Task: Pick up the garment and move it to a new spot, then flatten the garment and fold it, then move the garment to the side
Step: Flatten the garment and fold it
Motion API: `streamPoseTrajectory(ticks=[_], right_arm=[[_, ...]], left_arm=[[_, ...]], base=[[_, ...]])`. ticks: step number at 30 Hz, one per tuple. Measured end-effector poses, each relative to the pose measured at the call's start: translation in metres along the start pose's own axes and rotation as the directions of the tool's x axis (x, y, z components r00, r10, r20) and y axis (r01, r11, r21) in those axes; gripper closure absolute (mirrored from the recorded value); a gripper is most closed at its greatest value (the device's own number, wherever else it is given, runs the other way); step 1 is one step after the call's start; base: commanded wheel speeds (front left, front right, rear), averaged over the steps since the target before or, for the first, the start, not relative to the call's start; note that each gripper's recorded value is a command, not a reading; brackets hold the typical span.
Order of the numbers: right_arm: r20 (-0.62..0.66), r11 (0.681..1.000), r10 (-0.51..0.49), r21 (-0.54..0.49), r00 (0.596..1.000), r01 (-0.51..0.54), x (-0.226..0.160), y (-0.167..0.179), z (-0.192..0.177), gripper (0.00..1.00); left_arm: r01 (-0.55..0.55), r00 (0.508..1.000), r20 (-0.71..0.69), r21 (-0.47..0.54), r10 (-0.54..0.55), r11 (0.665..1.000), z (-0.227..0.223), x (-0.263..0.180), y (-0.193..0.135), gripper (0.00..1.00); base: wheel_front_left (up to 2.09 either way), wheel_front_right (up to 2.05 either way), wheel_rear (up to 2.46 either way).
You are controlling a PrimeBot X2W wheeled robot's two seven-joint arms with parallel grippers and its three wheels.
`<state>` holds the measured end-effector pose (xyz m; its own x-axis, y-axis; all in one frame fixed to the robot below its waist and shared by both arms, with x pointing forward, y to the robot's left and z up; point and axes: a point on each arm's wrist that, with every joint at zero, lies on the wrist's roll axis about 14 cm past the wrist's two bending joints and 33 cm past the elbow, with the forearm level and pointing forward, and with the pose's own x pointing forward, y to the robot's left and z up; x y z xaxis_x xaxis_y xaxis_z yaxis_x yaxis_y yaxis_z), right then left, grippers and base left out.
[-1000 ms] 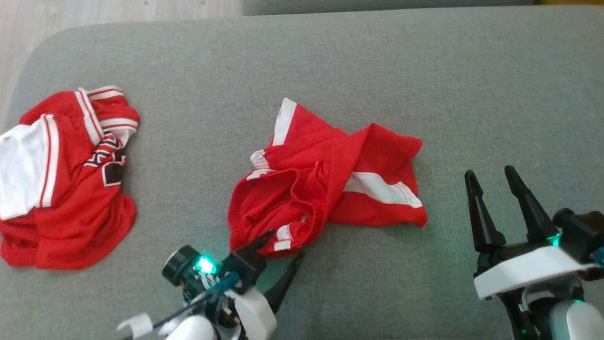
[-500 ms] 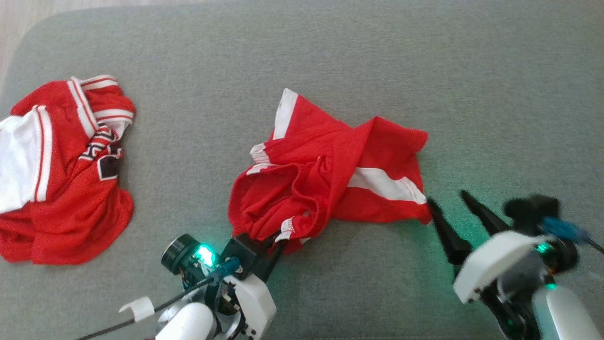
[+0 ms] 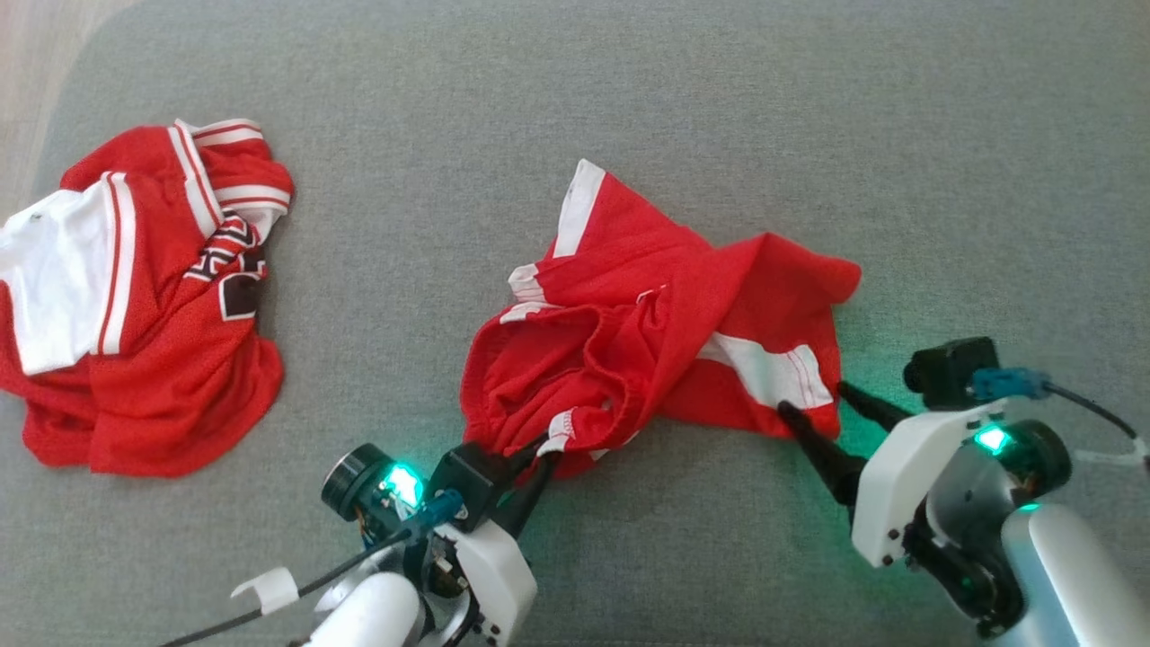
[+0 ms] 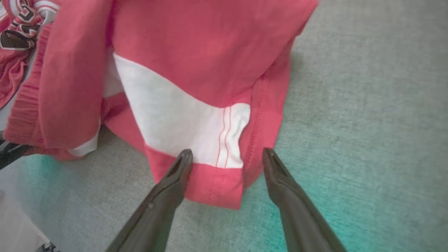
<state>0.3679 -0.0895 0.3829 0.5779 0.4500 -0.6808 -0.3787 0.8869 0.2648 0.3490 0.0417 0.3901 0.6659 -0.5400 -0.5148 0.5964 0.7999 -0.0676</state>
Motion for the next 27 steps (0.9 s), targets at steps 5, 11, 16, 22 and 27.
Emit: streamPoseTrajectory(ticks=[5, 11, 16, 22, 27], right_arm=[[-0.031, 0.999, 0.03, 0.016, 0.999, -0.029, 0.003, 0.006, -0.005, 1.0], [0.022, 0.999, 0.032, 0.017, 0.999, -0.033, 0.0, 0.006, 0.008, 1.0], [0.199, 1.0, 0.0, -0.002, 0.98, 0.0, -0.02, -0.002, 0.05, 1.0], [0.441, 0.996, -0.04, -0.053, 0.896, 0.07, -0.064, -0.008, 0.105, 1.0], [0.663, 0.979, -0.062, -0.104, 0.746, 0.174, -0.122, -0.009, 0.16, 1.0]], left_arm=[[-0.003, 1.0, 0.013, -0.014, 0.003, 1.0, 0.001, 0.0, 0.0, 1.0], [-0.038, 0.996, 0.075, -0.033, 0.04, 0.999, 0.011, -0.001, 0.006, 1.0], [-0.087, 0.962, 0.253, -0.06, 0.1, 0.994, 0.057, -0.014, 0.02, 1.0], [-0.149, 0.84, 0.521, -0.05, 0.153, 0.988, 0.139, -0.057, 0.034, 1.0], [-0.181, 0.683, 0.717, -0.015, 0.137, 0.983, 0.211, -0.108, 0.032, 1.0]], base=[[0.0, 0.0, 0.0], [0.0, 0.0, 0.0], [0.0, 0.0, 0.0], [0.0, 0.0, 0.0], [0.0, 0.0, 0.0]])
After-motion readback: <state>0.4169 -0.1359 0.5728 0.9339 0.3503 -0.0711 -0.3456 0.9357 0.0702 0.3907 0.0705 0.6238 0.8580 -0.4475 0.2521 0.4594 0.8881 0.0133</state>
